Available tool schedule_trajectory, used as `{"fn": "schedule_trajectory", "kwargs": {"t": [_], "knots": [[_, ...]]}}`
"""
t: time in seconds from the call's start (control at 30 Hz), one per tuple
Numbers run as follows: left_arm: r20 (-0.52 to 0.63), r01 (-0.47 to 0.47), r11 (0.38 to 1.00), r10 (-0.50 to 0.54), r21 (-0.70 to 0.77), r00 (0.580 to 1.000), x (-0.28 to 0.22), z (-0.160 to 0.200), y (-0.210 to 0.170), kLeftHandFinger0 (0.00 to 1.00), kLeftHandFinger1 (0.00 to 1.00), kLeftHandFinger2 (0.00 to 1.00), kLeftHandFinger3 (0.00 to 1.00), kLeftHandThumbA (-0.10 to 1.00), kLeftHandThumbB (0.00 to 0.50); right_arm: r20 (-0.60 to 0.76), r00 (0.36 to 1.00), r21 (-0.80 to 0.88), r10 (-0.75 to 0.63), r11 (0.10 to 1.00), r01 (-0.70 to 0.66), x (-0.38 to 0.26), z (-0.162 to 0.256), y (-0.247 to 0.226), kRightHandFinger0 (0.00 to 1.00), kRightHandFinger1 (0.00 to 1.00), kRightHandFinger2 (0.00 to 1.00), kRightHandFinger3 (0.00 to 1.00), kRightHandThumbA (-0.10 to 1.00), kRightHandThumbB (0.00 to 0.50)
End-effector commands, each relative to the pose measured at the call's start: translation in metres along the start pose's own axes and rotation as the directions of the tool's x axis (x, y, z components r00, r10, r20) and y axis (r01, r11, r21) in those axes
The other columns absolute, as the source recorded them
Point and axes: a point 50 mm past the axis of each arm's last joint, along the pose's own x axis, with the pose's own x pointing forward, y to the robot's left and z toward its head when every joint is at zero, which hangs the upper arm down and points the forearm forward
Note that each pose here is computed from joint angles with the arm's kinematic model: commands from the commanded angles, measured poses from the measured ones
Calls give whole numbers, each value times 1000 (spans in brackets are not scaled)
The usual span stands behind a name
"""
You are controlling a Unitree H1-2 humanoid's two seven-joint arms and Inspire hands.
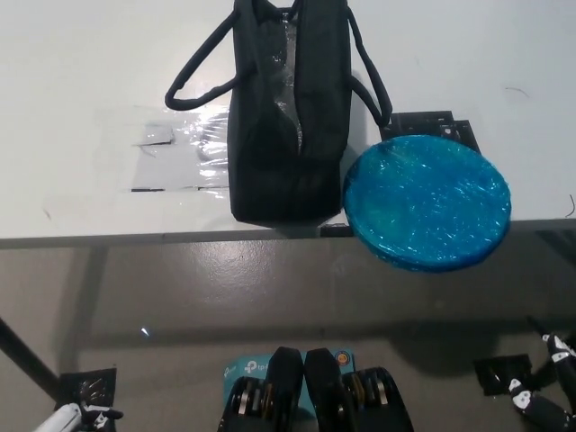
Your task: The robot uses its right hand to pick up a stack of plates kept in the middle of the desk and put it inside a bag kept next to it
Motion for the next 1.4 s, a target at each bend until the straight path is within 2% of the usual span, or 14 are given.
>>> {"fn": "schedule_trajectory", "kwargs": {"t": [0.0, 0.1, 0.2, 0.4, 0.43, 0.57, 0.7, 0.8, 0.97, 1.37], "knots": [[-25, 3, 999, -2, 39, 1000, -6, 4, 7, 766, 761, 810, 920, -100, 0, 203, 956, -316, -212, 910, 269, 9, 47, -36, 1000, 1000, 1000, 1000, 657, 500], [-27, 6, 999, -5, 32, 1000, -5, 3, 8, 783, 769, 820, 911, -100, 0, 263, 926, -325, -271, 879, 349, 12, 65, -41, 1000, 1000, 1000, 1000, 653, 500], [-28, 4, 999, -3, 32, 1000, -5, 4, 8, 766, 756, 815, 927, -100, 0, 390, 858, -330, -336, 819, 470, 17, 109, -55, 1000, 1000, 1000, 1000, 668, 500], [-32, 4, 1000, -3, 30, 999, -5, 3, 8, 782, 764, 817, 925, -100, 0, 478, 812, -343, -335, 780, 524, 23, 143, -57, 1000, 1000, 1000, 1000, 659, 500], [-32, 10, 999, -9, 42, 999, -4, 5, 9, 776, 763, 818, 911, -100, 0, 498, 807, -359, -317, 771, 525, 26, 154, -52, 1000, 1000, 1000, 1000, 709, 500], [-28, 10, 999, -9, 43, 1000, -3, 6, 10, 773, 760, 812, 909, -100, 2, 544, 800, -404, -254, 756, 514, 32, 172, -37, 1000, 1000, 1000, 1000, 775, 500], [-32, 16, 999, -15, 49, 999, -3, 7, 10, 802, 777, 820, 915, -100, 0, 574, 795, -419, -196, 764, 491, 37, 180, -23, 1000, 1000, 1000, 1000, 732, 500], [-26, 16, 998, -15, 57, 1000, -2, 9, 10, 768, 748, 796, 898, -100, 0, 571, 806, -465, -156, 748, 474, 41, 179, -13, 1000, 1000, 1000, 1000, 739, 500], [-30, 19, 998, -18, 59, 999, -2, 8, 10, 784, 761, 804, 919, -100, 0, 532, 842, -532, -93, 737, 417, 49, 168, -1, 1000, 1000, 1000, 1000, 704, 500], [-38, 25, 998, -23, 50, 999, -3, 9, 11, 774, 760, 808, 906, -100, 0, 460, 886, -618, -58, 695, 367, 82, 141, -22, 1000, 1000, 1000, 1000, 668, 500]]}}
